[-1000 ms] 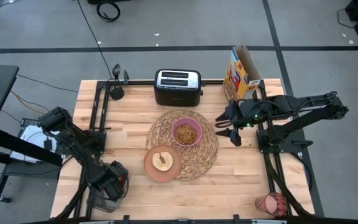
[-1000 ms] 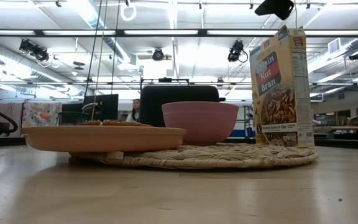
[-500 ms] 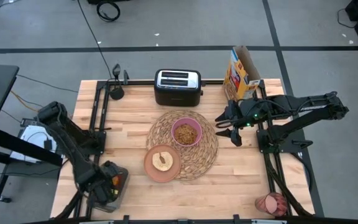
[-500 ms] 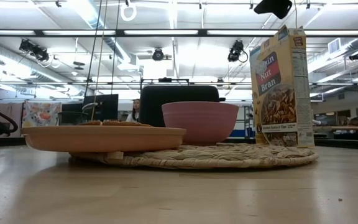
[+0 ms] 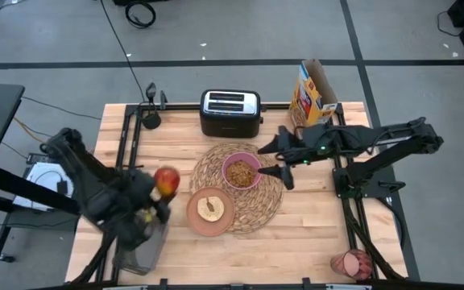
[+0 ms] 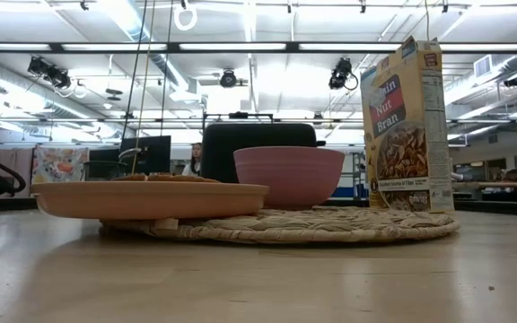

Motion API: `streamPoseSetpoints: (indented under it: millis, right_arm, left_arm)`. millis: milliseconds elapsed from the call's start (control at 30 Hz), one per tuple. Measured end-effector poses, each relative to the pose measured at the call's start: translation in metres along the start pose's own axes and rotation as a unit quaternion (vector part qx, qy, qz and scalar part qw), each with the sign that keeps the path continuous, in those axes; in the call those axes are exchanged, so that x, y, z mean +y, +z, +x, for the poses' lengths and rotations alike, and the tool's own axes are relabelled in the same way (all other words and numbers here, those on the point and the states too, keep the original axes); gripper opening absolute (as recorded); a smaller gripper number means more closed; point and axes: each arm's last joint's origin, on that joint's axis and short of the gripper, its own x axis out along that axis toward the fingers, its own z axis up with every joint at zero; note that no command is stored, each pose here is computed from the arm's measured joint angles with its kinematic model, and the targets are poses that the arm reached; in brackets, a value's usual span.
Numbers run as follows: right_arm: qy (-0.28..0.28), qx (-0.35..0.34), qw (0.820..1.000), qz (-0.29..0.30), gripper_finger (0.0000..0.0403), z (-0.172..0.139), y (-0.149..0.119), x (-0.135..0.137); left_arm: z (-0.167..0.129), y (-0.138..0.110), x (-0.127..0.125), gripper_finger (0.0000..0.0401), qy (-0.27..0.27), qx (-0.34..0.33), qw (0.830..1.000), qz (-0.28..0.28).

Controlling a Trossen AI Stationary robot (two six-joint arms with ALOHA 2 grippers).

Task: Arrange a breakfast setting
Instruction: Put the apple on the brown placemat

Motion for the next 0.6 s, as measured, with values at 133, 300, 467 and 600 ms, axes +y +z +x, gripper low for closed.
streamPoseSetpoints:
  millis: [133, 300, 467, 600]
  right_arm:
    - [-0.002, 0.0, 1.0, -0.03, 0.0294, 0.022, 0.018, 0.006]
    - [-0.051, -0.033, 0.998, -0.032, 0.0287, 0.054, 0.031, 0.002]
    - [-0.073, -0.134, 0.988, -0.031, 0.0273, 0.079, 0.047, -0.004]
    - [-0.076, -0.198, 0.977, -0.03, 0.0254, 0.095, 0.054, -0.01]
  left_arm:
    - [0.037, 0.017, -0.001, 0.0286, 0.055, -0.097, 0.993, 0.035]
    - [0.072, 0.037, -0.001, 0.0286, 0.111, -0.167, 0.979, 0.046]
    - [0.092, 0.046, -0.005, 0.0286, 0.139, -0.208, 0.966, 0.059]
    - [0.1, 0.051, -0.005, 0.0286, 0.152, -0.221, 0.962, 0.053]
